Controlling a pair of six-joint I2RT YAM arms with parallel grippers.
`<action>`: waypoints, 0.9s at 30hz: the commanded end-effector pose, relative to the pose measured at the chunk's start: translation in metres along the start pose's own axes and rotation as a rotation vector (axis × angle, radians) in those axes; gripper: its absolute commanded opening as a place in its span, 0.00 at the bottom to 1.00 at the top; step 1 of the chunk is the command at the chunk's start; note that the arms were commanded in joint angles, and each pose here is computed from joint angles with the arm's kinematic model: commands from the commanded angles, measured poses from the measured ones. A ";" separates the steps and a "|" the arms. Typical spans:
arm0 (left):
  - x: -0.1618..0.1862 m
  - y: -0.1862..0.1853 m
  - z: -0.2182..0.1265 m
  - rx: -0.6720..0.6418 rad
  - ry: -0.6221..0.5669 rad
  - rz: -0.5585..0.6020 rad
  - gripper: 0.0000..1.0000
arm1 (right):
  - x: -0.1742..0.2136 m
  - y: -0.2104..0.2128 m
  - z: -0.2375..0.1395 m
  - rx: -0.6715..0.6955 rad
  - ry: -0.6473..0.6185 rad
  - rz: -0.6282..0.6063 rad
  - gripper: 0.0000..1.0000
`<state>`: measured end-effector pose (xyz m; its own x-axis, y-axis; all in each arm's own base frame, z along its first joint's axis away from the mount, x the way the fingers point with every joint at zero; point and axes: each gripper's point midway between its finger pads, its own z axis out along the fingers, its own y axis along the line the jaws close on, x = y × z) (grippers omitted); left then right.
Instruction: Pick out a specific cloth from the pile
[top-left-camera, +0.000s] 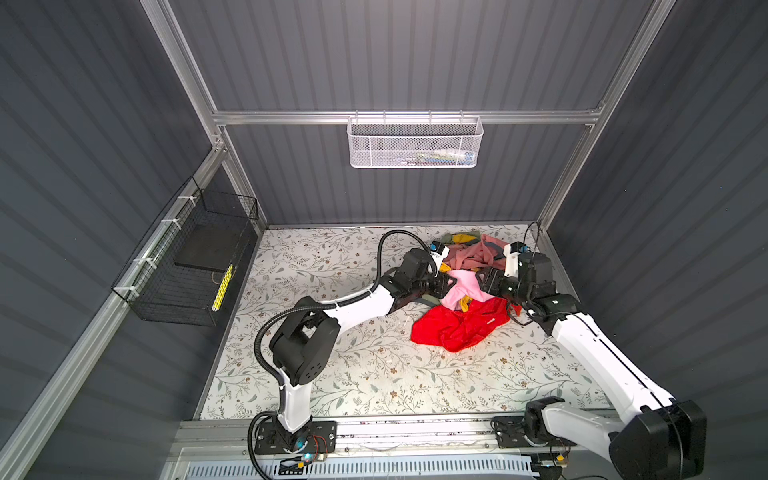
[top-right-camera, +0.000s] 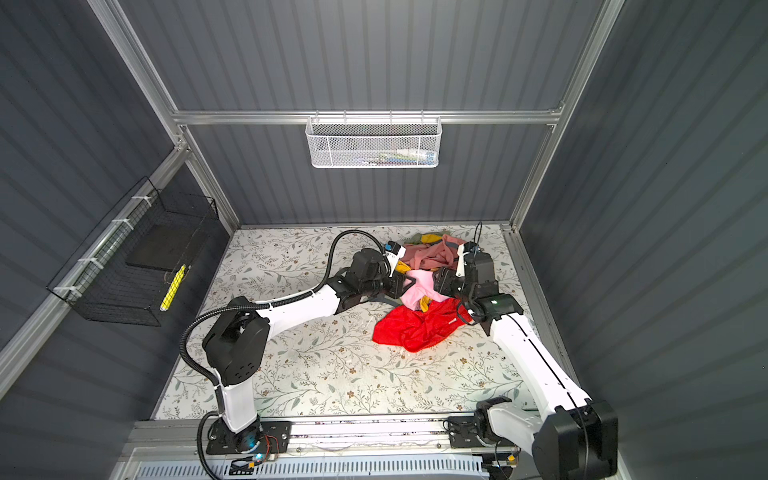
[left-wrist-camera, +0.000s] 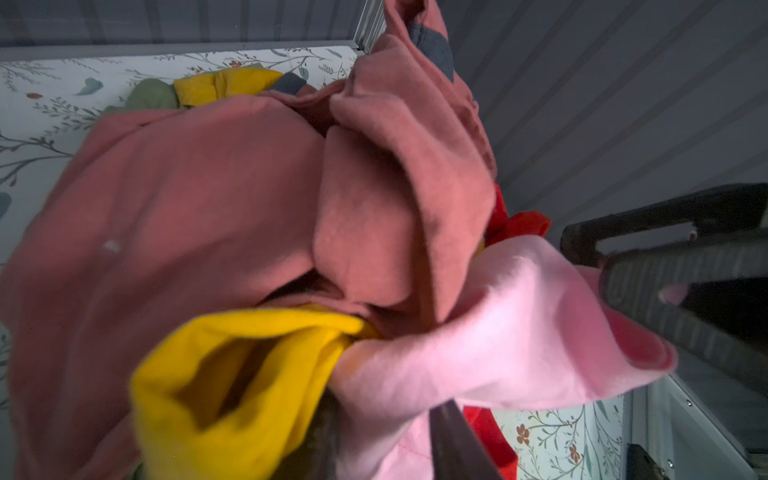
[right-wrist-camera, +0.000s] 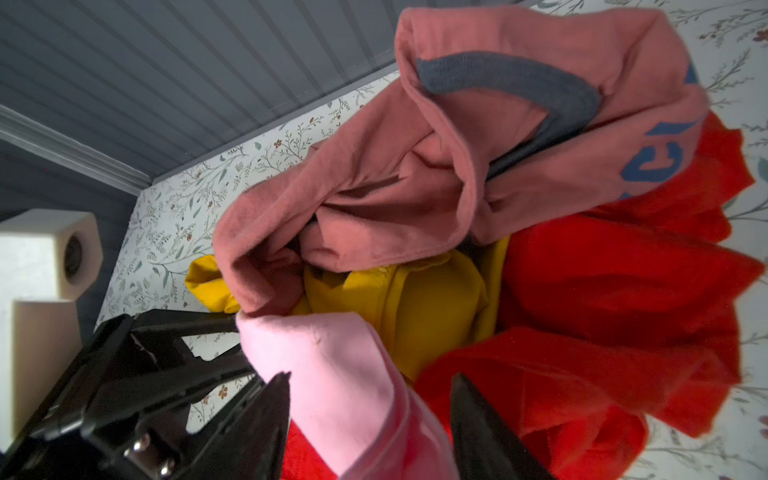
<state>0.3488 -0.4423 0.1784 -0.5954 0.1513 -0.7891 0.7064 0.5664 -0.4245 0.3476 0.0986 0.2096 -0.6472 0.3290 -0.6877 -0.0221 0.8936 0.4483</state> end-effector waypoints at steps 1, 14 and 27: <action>-0.001 -0.006 0.005 0.028 0.005 -0.002 0.22 | 0.001 0.008 -0.001 -0.054 0.001 0.015 0.59; -0.085 -0.042 -0.052 0.011 -0.167 0.167 0.00 | 0.008 -0.008 -0.007 -0.022 -0.049 0.077 0.71; -0.143 -0.082 -0.129 0.013 -0.284 0.285 0.00 | 0.000 -0.009 -0.014 -0.042 -0.121 0.085 0.85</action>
<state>0.3380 -0.4166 0.3072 -0.3938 0.1482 -0.9072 0.7918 0.5559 -0.2529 0.3350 0.0885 0.2135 -0.5707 0.4233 -0.7036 -0.0083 0.8539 0.5204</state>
